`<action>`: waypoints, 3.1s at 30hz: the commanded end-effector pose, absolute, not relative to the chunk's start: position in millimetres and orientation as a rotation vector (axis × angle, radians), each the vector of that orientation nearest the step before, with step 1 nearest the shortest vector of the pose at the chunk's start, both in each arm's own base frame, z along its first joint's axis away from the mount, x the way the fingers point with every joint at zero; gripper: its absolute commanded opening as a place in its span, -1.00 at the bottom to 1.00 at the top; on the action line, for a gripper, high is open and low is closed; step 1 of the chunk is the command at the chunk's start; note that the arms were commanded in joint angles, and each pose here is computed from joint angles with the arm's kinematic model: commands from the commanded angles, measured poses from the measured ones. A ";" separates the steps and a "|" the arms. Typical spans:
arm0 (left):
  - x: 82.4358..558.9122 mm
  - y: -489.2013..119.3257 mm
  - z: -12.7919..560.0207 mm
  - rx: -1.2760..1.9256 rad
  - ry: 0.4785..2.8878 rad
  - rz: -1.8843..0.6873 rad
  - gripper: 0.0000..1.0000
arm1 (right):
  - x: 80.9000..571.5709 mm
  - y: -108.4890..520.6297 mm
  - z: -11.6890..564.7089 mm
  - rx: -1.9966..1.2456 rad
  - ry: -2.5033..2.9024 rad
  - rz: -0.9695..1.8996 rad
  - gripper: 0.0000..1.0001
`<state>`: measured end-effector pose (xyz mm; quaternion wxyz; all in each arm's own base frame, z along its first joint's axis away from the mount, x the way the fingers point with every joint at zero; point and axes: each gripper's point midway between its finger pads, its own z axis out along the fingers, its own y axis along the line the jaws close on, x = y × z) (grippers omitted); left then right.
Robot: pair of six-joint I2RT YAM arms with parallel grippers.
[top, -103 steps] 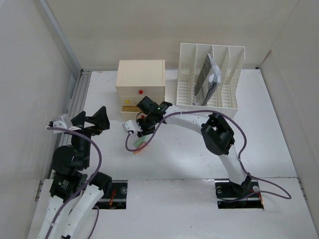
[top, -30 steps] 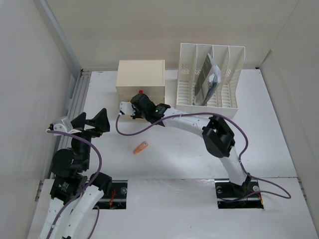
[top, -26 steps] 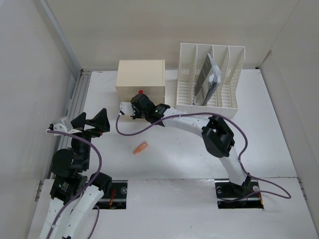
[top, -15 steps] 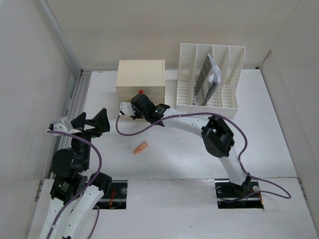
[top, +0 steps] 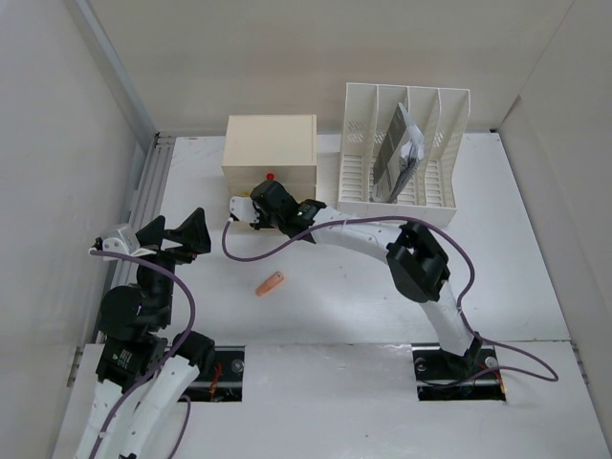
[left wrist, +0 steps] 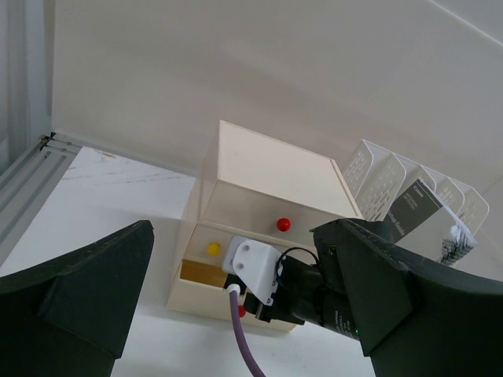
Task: Organize the desk
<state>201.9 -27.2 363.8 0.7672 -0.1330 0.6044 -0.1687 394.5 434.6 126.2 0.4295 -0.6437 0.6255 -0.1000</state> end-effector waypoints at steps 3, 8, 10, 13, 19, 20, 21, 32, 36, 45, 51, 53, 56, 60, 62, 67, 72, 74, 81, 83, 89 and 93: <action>198.7 -24.3 376.7 -0.289 1.258 -0.369 1.00 | 385.5 445.7 175.7 -1.529 1.511 -0.181 -0.18; 198.8 -22.7 376.5 -0.297 1.257 -0.363 1.00 | 370.5 453.8 185.4 -1.555 1.481 -0.132 -0.16; 198.8 -22.7 376.5 -0.297 1.257 -0.363 1.00 | 357.2 457.8 188.1 -1.607 1.463 -0.048 -0.19; 198.8 -22.7 376.5 -0.297 1.257 -0.363 1.00 | 295.2 468.8 175.8 -1.934 1.294 0.270 -0.31; 192.6 -18.3 378.1 -0.308 1.233 -0.366 1.00 | 188.4 444.7 135.3 -2.388 0.918 0.805 -0.28; 192.2 -18.2 380.3 -0.310 1.224 -0.369 1.00 | 186.4 440.8 124.1 -2.433 0.911 0.817 -0.28; 192.2 -18.2 380.3 -0.310 1.224 -0.369 1.00 | 186.4 440.5 122.4 -2.445 0.904 0.818 -0.28; 191.8 -18.0 377.9 -0.310 1.224 -0.369 1.00 | 223.4 449.4 79.1 -2.389 1.106 0.619 -0.17; 191.8 -18.0 377.9 -0.310 1.224 -0.369 1.00 | 231.6 457.3 65.9 -2.362 1.189 0.575 -0.17; 189.0 -18.4 381.8 -0.304 1.207 -0.382 1.00 | 238.2 463.4 48.5 -2.347 1.257 0.527 -0.14; 189.0 -18.4 381.8 -0.304 1.207 -0.382 1.00 | 241.6 462.7 40.9 -2.351 1.283 0.505 -0.14; 189.0 -18.4 381.8 -0.304 1.207 -0.382 1.00 | 241.2 462.1 36.3 -2.358 1.290 0.507 -0.20; 189.0 -18.4 381.8 -0.304 1.207 -0.382 1.00 | 241.9 460.4 30.7 -2.361 1.312 0.499 -0.51; 189.0 -18.4 381.8 -0.304 1.207 -0.382 1.00 | 246.3 461.9 40.8 -2.338 1.315 0.473 -0.71; 189.0 -18.4 381.8 -0.304 1.207 -0.382 1.00 | 251.2 466.3 53.9 -2.299 1.304 0.454 -0.73; 189.0 -18.4 381.8 -0.304 1.207 -0.382 1.00 | 264.8 470.3 105.1 -2.184 1.282 0.375 -0.73; 189.0 -18.4 381.8 -0.304 1.207 -0.382 1.00 | 293.6 473.9 153.7 -1.997 1.297 0.225 -0.73; 189.0 -18.4 381.8 -0.304 1.207 -0.382 1.00 | 301.8 471.9 165.3 -1.940 1.319 0.180 -0.73; 189.0 -18.4 381.8 -0.304 1.207 -0.382 1.00 | 344.6 455.5 191.1 -1.745 1.395 0.008 -0.73; 189.0 -18.4 381.8 -0.304 1.207 -0.382 1.00 | 357.4 453.0 199.2 -1.669 1.417 -0.021 -0.73; 189.0 -18.4 381.8 -0.304 1.207 -0.382 1.00 | 396.9 438.6 188.0 -1.547 1.470 -0.190 -0.71; 189.0 -18.4 381.8 -0.304 1.207 -0.382 1.00 | 404.7 436.3 177.5 -1.524 1.486 -0.241 -0.71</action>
